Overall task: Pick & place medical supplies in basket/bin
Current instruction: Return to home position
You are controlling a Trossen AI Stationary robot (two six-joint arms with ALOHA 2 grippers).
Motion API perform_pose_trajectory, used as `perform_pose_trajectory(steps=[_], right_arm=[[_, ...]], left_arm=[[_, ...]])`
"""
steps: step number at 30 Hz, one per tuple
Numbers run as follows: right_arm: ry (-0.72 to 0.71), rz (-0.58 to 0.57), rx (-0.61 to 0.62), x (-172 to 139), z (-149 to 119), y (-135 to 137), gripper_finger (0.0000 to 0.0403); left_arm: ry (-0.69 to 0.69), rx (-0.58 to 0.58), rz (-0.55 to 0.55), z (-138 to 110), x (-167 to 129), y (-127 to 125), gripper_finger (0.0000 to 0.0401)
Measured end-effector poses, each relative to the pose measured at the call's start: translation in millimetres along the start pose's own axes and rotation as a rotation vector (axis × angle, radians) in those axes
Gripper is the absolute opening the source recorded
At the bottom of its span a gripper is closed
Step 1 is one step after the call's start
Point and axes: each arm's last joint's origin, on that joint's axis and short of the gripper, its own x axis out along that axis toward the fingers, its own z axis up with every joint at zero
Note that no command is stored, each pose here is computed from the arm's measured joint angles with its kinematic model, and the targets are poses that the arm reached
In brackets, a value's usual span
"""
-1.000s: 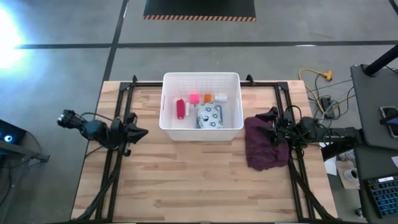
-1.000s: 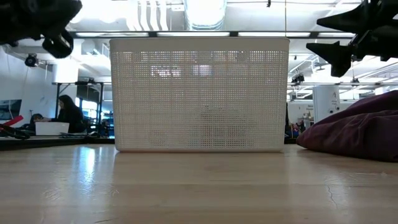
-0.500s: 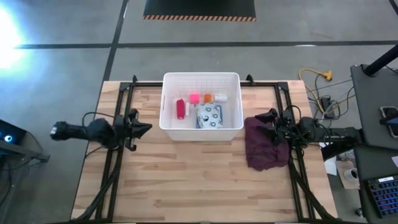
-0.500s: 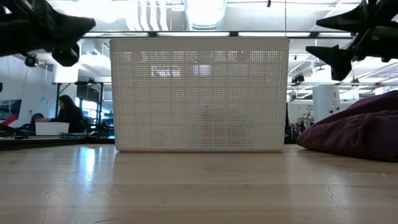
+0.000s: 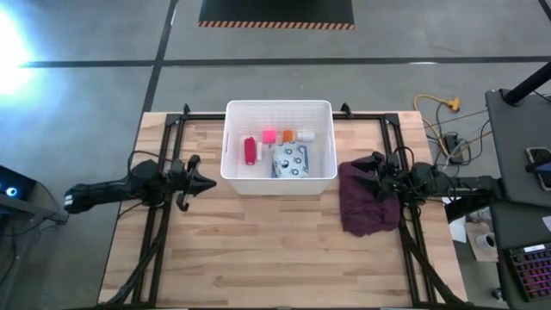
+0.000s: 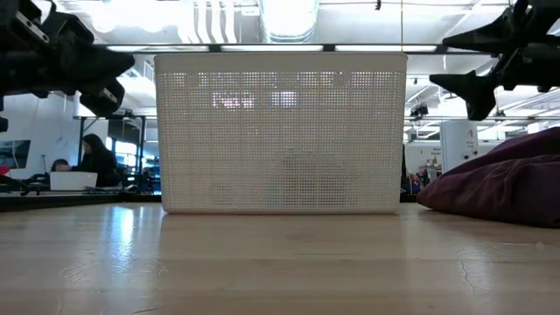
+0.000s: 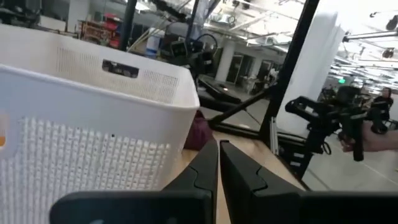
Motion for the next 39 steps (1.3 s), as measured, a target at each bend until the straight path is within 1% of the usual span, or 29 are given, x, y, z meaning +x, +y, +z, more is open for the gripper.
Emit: perform_pose_trajectory(steps=[1,4,6,9,13,16,19,23,28,39], right_arm=[[-0.006,-0.010,-0.001,0.0,0.2,-0.2,0.0293],[-0.025,-0.041,-0.026,-0.1,0.9,-1.1,0.0293],[-0.029,-0.041,-0.058,-0.1,1.4,-0.9,0.0293],[-0.017,0.000,-0.106,-0.2,1.4,0.5,0.0293],[-0.003,0.055,-0.171,-0.6,1.3,2.2,0.0293],[0.021,0.050,-0.213,-0.1,-0.9,1.3,0.0293],[0.030,0.036,-0.291,0.4,-2.0,0.5,0.0293],[0.021,0.019,-0.368,0.3,-1.6,0.1,0.0293],[0.026,0.017,-0.376,0.4,-2.0,-0.2,0.0293],[0.025,0.017,-0.376,0.4,-1.9,-0.1,0.0293]], left_arm=[[-0.005,0.006,0.008,0.3,0.0,0.2,0.0000],[-0.021,0.006,0.085,0.5,0.3,2.5,0.0000],[-0.025,-0.004,0.103,0.6,1.0,2.9,0.0000],[-0.021,-0.011,0.086,0.3,1.8,1.4,0.0000],[0.002,0.026,0.070,-1.7,2.4,-0.2,0.0000],[0.024,0.076,0.071,-3.7,2.5,0.0,0.0000],[0.043,0.121,0.074,-5.3,2.4,0.5,0.0000],[0.064,0.132,0.079,-7.4,2.4,1.1,0.0000],[0.060,0.031,0.081,-7.1,2.3,1.0,0.0000],[0.060,0.022,0.082,-7.2,2.3,1.0,0.0000]])
